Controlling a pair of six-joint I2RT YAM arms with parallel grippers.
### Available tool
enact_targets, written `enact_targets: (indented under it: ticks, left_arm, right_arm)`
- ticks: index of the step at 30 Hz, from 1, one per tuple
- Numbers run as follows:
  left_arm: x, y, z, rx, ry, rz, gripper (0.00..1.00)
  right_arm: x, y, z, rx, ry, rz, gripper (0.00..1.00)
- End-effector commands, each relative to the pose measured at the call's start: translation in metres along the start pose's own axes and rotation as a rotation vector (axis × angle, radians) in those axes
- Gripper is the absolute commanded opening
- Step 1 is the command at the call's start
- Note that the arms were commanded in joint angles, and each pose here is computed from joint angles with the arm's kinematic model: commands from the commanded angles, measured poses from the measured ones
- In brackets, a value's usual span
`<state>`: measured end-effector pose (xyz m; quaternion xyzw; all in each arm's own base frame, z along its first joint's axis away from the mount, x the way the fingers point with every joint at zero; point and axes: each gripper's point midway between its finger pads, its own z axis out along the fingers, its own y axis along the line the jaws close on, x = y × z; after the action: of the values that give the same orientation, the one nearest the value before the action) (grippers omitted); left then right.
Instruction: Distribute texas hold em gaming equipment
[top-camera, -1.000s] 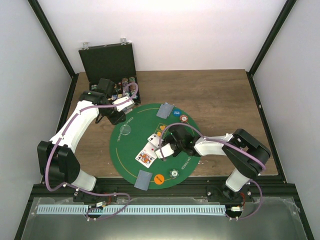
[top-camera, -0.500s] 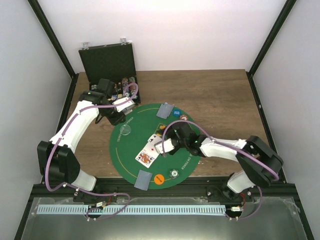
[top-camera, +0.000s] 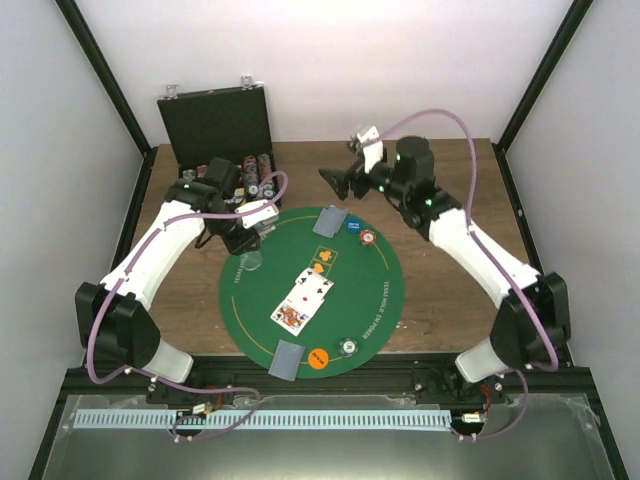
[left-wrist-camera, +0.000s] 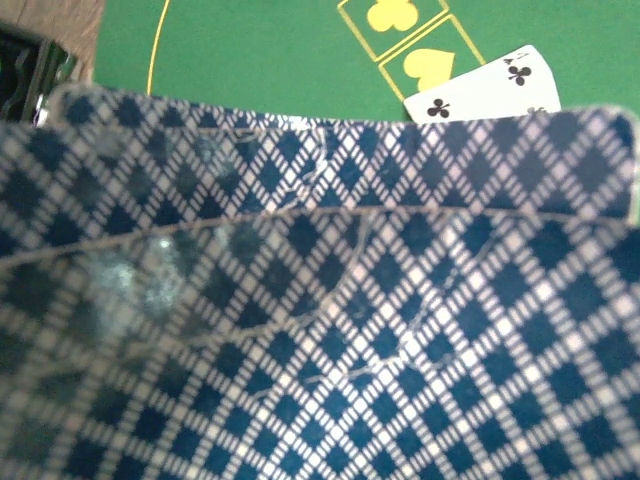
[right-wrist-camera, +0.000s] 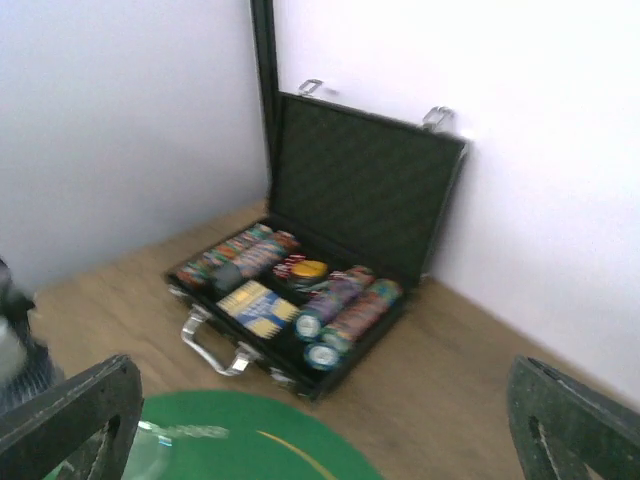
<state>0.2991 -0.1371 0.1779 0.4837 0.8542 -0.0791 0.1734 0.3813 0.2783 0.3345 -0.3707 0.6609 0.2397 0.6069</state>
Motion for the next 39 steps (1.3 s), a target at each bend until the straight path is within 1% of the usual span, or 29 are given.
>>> enact_targets:
  ticks: [1,4,5,7,10,12,16,20,23,27,31,34,39]
  left_arm:
    - [-0.019,-0.013,-0.012,0.012,-0.031,0.076,0.43]
    - [-0.029,-0.015,-0.016,0.022,-0.05,0.083,0.43]
    - [-0.031,-0.017,-0.016,0.031,-0.055,0.086,0.42]
    - [-0.032,-0.018,-0.015,0.035,-0.056,0.088,0.43]
    - [-0.031,-0.021,-0.012,0.044,-0.05,0.091,0.42]
    - [-0.029,-0.021,-0.009,0.048,-0.044,0.088,0.42]
    - [-0.029,-0.02,-0.007,0.046,-0.043,0.084,0.42]
    - [-0.03,-0.019,-0.008,0.042,-0.046,0.084,0.42]
    - [-0.032,-0.019,-0.009,0.042,-0.052,0.082,0.42]
    - [-0.034,-0.022,-0.009,0.058,-0.063,0.081,0.42]
    - [-0.035,-0.021,-0.009,0.058,-0.068,0.077,0.42]
    - [-0.035,-0.022,-0.008,0.06,-0.068,0.077,0.42]
    - [-0.034,-0.02,-0.006,0.055,-0.064,0.074,0.42]
  right_arm:
    - [0.033,0.024,0.024,-0.295,0.199,0.604,1.0]
    - [0.035,0.054,0.034,-0.604,0.248,0.796,1.0]
    - [0.036,0.06,0.036,-0.682,0.259,0.848,0.98]
    - [0.043,0.071,0.039,-0.779,0.273,0.912,0.9]
    - [0.043,0.089,0.044,-0.83,0.258,0.882,0.82]
    - [0.046,0.104,0.048,-0.872,0.282,0.876,0.81]
    - [0.052,0.106,0.046,-0.882,0.252,0.923,0.79]
    - [0.059,0.113,0.054,-0.904,0.271,0.961,0.74]
    - [0.055,0.117,0.058,-0.936,0.264,0.963,0.68]
    - [0.043,0.129,0.06,-1.004,0.264,0.926,0.69]
    - [0.046,0.137,0.066,-1.027,0.29,0.951,0.69]
    - [0.044,0.14,0.065,-1.057,0.274,0.953,0.69]
    - [0.047,0.148,0.076,-1.067,0.296,0.991,0.69]
